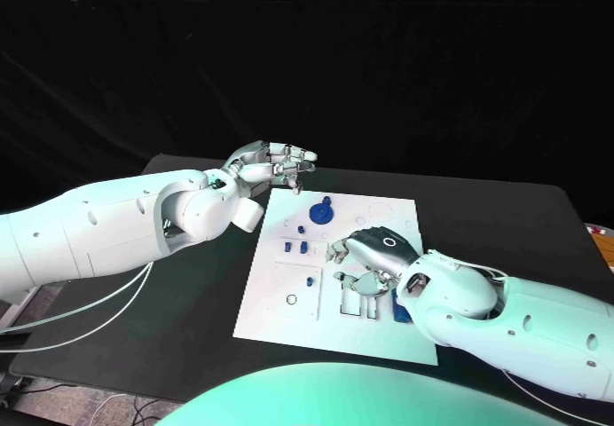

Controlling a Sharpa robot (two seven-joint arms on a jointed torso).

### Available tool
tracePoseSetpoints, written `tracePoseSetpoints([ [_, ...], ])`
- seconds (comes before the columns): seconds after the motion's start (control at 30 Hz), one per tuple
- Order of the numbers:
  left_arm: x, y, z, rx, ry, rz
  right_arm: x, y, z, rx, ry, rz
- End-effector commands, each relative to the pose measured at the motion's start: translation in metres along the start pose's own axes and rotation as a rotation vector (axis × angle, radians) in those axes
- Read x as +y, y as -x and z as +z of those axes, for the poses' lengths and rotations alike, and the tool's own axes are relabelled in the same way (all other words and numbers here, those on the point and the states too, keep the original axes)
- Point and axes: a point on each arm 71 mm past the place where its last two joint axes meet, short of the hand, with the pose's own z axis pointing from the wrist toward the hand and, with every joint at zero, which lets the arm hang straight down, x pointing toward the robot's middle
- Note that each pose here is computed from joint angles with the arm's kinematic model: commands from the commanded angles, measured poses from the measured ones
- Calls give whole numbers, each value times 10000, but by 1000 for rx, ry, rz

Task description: Assemble the parts on the task board

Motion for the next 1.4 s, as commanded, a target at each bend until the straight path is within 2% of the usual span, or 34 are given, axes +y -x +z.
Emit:
tracePoseSetpoints([
  [0.03,-11,-12,-2,12,-6,0,-113,175,-65,-25,-48,37],
  [0.17,-10,-7,-4,11,-5,0,-310,337,-137,7,-102,29],
  [0.3,-9,-9,-1,12,-4,0,-487,401,-187,60,-145,12],
  [0.53,-5,-8,3,13,-2,0,-626,384,-184,143,-173,-21],
  [0.67,-3,-10,7,16,-2,-1,-649,352,-151,171,-174,-39],
  [1.13,1,3,12,12,1,1,-675,228,-10,183,-168,-25],
  [1.4,3,2,13,12,2,2,-664,168,12,196,-163,-16],
])
